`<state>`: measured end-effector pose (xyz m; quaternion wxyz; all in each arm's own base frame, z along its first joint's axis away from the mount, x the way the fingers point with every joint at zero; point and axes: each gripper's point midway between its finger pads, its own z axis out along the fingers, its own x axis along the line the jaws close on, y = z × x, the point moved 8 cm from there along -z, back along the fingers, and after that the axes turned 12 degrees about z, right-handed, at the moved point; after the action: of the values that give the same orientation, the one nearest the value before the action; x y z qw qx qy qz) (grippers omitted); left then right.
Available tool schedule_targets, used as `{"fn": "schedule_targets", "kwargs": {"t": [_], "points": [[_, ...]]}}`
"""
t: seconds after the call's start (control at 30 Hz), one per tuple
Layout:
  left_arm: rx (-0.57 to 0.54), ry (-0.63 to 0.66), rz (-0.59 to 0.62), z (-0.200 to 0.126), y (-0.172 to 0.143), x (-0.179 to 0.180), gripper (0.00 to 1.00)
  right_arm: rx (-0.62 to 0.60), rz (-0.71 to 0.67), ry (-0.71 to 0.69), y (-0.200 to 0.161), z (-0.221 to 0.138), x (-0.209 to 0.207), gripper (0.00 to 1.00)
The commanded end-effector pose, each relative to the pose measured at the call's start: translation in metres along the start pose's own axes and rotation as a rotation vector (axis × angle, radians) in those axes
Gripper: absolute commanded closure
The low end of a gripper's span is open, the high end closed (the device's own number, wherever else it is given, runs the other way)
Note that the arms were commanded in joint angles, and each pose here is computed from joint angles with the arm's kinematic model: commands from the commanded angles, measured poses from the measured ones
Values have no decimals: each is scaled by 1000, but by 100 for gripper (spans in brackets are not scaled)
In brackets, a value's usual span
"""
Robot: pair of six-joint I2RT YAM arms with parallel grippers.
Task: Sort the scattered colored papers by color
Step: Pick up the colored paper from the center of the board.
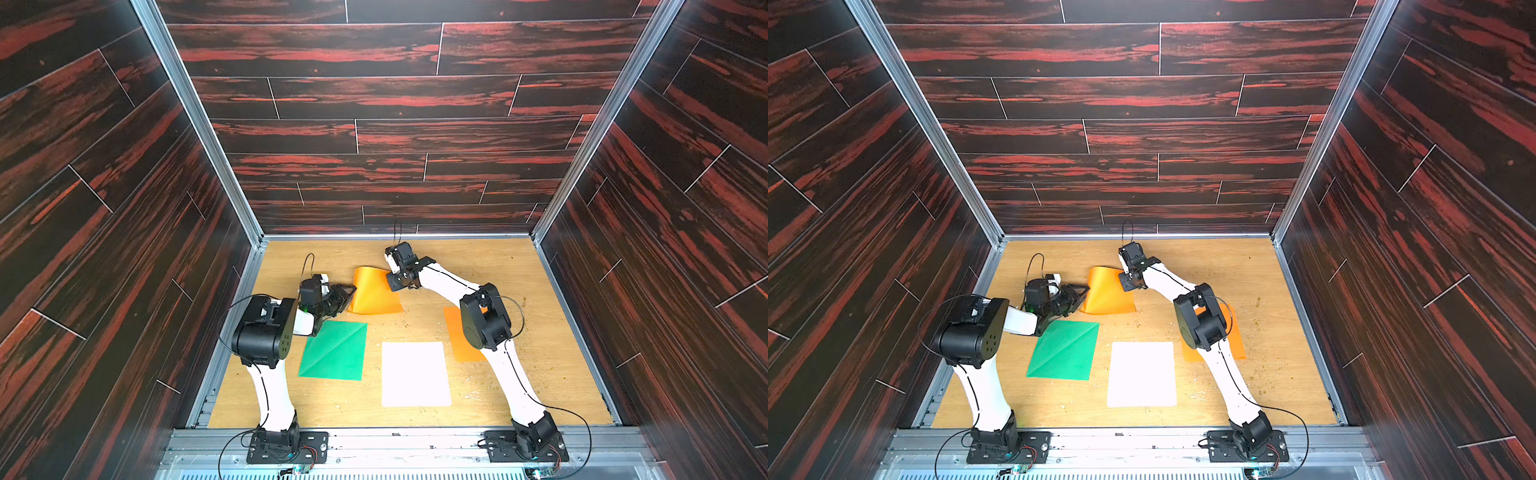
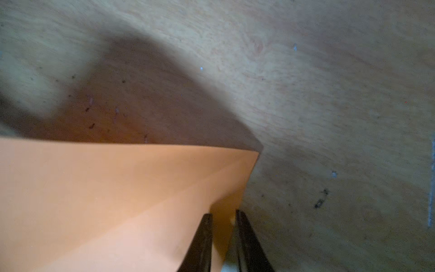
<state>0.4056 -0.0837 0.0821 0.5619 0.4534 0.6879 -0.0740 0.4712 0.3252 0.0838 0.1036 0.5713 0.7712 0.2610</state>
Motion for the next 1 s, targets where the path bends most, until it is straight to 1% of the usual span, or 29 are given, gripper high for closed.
{"fn": "schedule_targets", "kwargs": {"t": [0.0,0.1,0.2,0.4,0.53,0.67,0.73,0.8,0.9,0.97], "points": [[-26,-82,23,4,5,-8,54,396,-18,-142,-98,50,-31,79],[-70,-92,34,-1,7,-10,53,397,-20,-143,-98,50,-30,79],[-30,-67,19,6,3,-1,53,394,-21,-143,-98,50,-30,79],[14,23,1,10,-6,17,53,399,-23,-144,-99,50,-30,79],[29,33,0,7,-10,19,53,397,-22,-146,-98,50,-30,79],[59,118,9,-4,-17,21,53,397,-24,-146,-99,50,-30,79],[90,177,25,-9,-20,22,53,398,-24,-147,-99,50,-30,79],[157,229,47,-10,-23,22,53,397,-24,-148,-99,50,-30,79],[268,239,80,-5,-29,18,53,399,-23,-152,-99,51,-30,79],[307,225,95,3,-32,12,53,397,-23,-152,-99,50,-30,79]]}}
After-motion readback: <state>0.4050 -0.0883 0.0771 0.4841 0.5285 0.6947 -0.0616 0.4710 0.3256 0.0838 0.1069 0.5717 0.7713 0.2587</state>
